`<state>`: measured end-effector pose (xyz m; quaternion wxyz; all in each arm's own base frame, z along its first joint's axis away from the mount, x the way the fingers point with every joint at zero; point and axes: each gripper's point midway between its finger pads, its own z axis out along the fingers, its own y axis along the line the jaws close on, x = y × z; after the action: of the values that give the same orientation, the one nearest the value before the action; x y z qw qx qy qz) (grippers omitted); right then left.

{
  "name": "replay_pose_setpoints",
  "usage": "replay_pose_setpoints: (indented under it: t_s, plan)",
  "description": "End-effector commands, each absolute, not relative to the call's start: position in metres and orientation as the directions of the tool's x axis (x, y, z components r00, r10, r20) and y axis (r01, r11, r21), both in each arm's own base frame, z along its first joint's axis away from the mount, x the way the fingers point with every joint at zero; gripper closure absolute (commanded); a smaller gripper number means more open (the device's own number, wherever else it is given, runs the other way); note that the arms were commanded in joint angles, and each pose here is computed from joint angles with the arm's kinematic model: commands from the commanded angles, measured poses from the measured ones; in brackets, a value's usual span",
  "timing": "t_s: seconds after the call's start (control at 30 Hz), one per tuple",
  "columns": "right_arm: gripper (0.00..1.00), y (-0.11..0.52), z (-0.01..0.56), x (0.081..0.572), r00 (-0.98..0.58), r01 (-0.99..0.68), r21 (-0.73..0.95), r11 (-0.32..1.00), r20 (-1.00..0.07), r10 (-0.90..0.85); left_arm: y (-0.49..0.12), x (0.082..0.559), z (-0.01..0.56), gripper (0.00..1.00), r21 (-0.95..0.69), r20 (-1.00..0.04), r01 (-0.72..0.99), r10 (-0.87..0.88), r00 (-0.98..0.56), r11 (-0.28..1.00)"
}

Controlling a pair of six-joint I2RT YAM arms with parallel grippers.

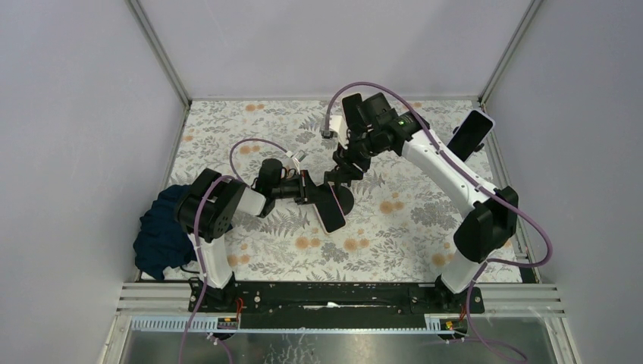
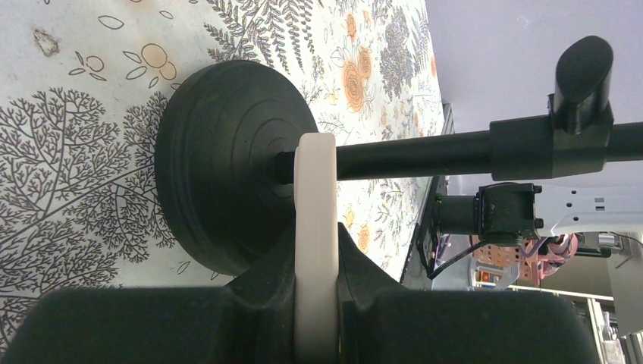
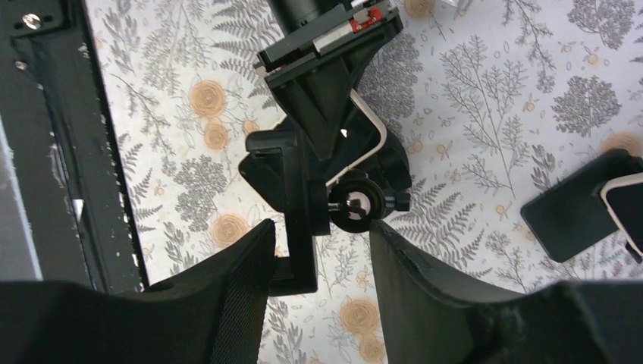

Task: Place the phone on the phone stand
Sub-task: Adjust the phone stand at the center of the board.

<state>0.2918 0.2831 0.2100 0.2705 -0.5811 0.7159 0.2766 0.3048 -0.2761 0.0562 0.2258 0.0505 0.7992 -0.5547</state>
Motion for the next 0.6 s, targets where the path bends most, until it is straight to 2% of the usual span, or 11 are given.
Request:
replay_pose_setpoints:
  t_s: [0.0,0.13,0.2,0.3,0.43,0.57]
  plan:
    - [0.50,0.276,0.207,0.299,-0.150,-0.983,0.017,0.183,-0.646,-0.748,-0.256,0.309,0.003,1.00,-0.798,-0.408,0.261,-0.168,-0.897,0.544]
    - [0.83,0.275,0.213,0.295,-0.150,-0.986,0.043,0.158,-0.629,-0.762,-0.256,0.308,0.000,1.00,-0.792,-0.410,0.265,-0.158,-0.898,0.550]
    - [0.91,0.277,0.215,0.292,-0.170,-0.985,0.087,0.148,-0.626,-0.761,-0.256,0.308,-0.002,1.00,-0.791,-0.407,0.262,-0.155,-0.900,0.553]
    - [0.96,0.282,0.224,0.287,-0.230,-0.971,0.203,0.128,-0.638,-0.735,-0.255,0.307,-0.006,1.00,-0.790,-0.399,0.255,-0.151,-0.904,0.557]
    - [0.98,0.283,0.233,0.288,-0.376,-0.903,0.410,0.131,-0.603,-0.704,-0.254,0.304,-0.010,1.00,-0.789,-0.391,0.249,-0.146,-0.909,0.563]
    - [0.99,0.278,0.222,0.296,-0.469,-0.849,0.496,0.183,-0.548,-0.693,-0.253,0.304,-0.011,1.00,-0.785,-0.392,0.251,-0.140,-0.909,0.567]
